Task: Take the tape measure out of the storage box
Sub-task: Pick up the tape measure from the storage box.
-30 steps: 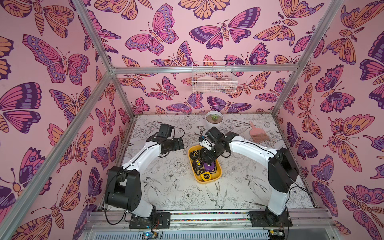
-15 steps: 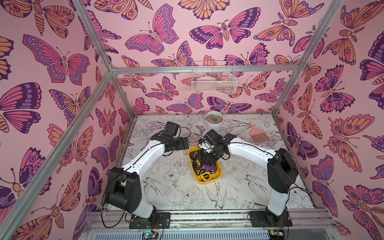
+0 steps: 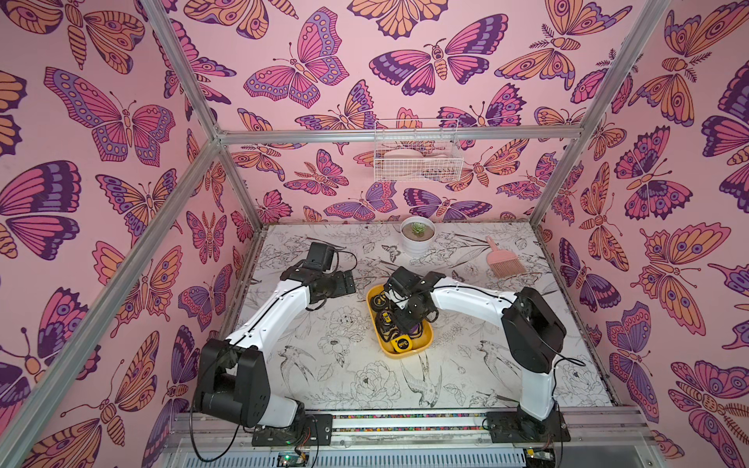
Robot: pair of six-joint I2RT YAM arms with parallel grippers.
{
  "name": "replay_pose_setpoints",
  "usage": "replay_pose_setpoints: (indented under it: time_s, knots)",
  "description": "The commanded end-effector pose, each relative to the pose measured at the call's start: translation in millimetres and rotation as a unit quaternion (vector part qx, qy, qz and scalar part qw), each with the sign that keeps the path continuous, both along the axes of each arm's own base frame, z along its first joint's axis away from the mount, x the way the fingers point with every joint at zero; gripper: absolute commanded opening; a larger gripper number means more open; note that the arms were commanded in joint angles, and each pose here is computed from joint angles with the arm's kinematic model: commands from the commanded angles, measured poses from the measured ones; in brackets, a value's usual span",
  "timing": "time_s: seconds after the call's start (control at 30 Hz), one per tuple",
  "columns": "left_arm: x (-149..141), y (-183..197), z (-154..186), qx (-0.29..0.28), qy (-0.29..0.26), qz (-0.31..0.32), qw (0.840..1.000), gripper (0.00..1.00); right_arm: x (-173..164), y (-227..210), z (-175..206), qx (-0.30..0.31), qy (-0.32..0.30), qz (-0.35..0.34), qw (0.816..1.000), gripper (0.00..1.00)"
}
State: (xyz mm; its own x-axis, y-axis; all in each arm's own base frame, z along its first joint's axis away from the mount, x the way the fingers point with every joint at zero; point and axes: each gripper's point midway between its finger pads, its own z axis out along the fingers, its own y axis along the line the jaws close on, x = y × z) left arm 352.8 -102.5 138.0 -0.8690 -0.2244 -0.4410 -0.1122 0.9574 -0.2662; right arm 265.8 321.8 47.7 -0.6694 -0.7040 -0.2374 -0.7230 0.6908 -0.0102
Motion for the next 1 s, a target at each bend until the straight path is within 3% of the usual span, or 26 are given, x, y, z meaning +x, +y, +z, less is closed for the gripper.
replay_pose_setpoints:
  time_s: [0.0, 0.53, 0.73, 0.87, 0.97]
  knots:
    - [-9, 3, -5, -0.003, 0.013, 0.007, 1.0, 0.99, 6, -3, -14, -0.019, -0.008, -0.02, 1.0, 0.77]
    - [-13, 4, -6, -0.01, 0.016, 0.008, 1.0, 0.99, -3, -14, -44, -0.07, 0.017, -0.039, 0.997, 0.84]
    - [-15, 5, -5, -0.01, 0.014, 0.009, 1.0, 1.0, -17, -27, -36, -0.091, 0.033, -0.054, 0.994, 0.86]
    - [-14, 4, -7, -0.012, 0.017, 0.008, 1.0, 0.99, -20, -28, -33, -0.09, 0.039, -0.061, 0.993, 0.82]
    - [-13, 1, -7, -0.016, 0.019, 0.004, 1.0, 1.0, -23, -24, -38, -0.087, 0.052, -0.059, 0.993, 0.7]
